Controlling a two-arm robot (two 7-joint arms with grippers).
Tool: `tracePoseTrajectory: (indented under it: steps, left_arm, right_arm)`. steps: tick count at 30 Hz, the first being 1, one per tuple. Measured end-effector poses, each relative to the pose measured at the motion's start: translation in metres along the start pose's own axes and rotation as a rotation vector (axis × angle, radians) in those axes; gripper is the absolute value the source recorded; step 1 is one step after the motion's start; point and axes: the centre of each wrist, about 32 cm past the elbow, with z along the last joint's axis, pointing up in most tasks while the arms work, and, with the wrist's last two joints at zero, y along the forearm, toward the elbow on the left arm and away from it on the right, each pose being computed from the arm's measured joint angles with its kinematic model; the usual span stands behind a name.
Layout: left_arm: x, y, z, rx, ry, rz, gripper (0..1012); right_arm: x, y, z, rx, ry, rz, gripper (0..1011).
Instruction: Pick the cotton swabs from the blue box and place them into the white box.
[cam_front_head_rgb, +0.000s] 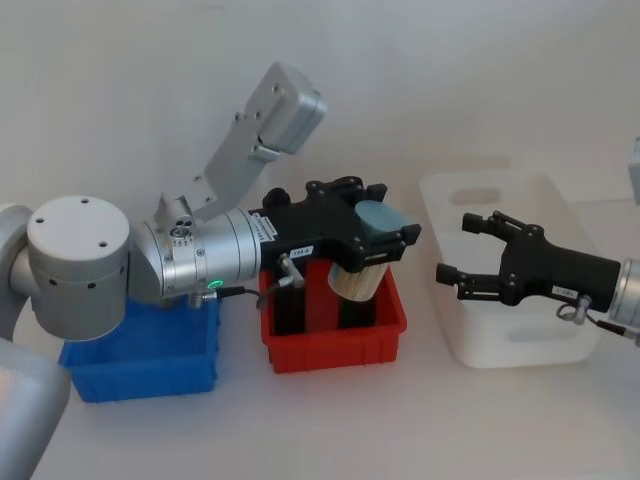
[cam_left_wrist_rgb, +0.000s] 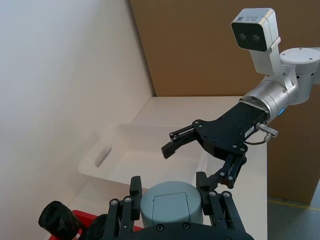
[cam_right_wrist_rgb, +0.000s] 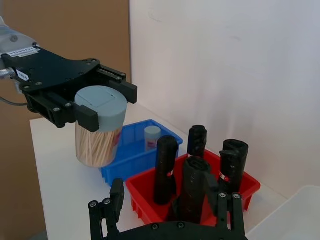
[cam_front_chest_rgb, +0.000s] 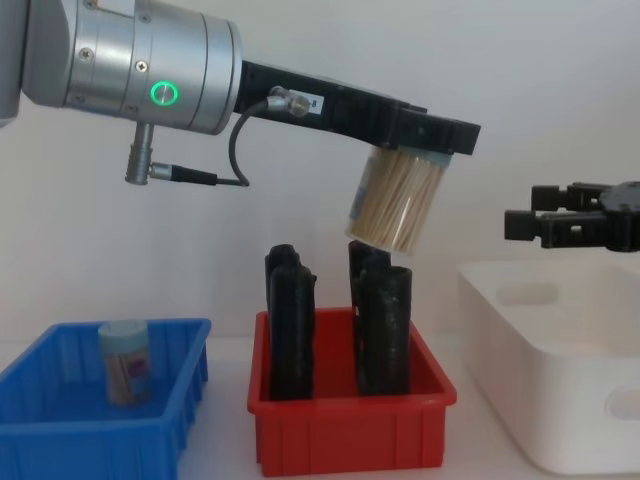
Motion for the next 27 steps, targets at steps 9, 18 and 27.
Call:
tracePoseTrajectory:
  steps: [9,18,27]
  left_arm:
    - [0.0,0.0,0.0,0.0,0.0,0.0,670]
    - [0.0,0.0,0.0,0.0,0.0,0.0,670]
    - [0.0,0.0,0.0,0.0,0.0,0.0,670]
  right_arm:
    - [0.001,0.01,-0.001,0.049,0.025,0.054,1001]
    - [0.003,0.024,-0.003,0.086,0.054,0.111,1001]
    - [0.005,0.039,-0.004,0.108,0.083,0.159,1002]
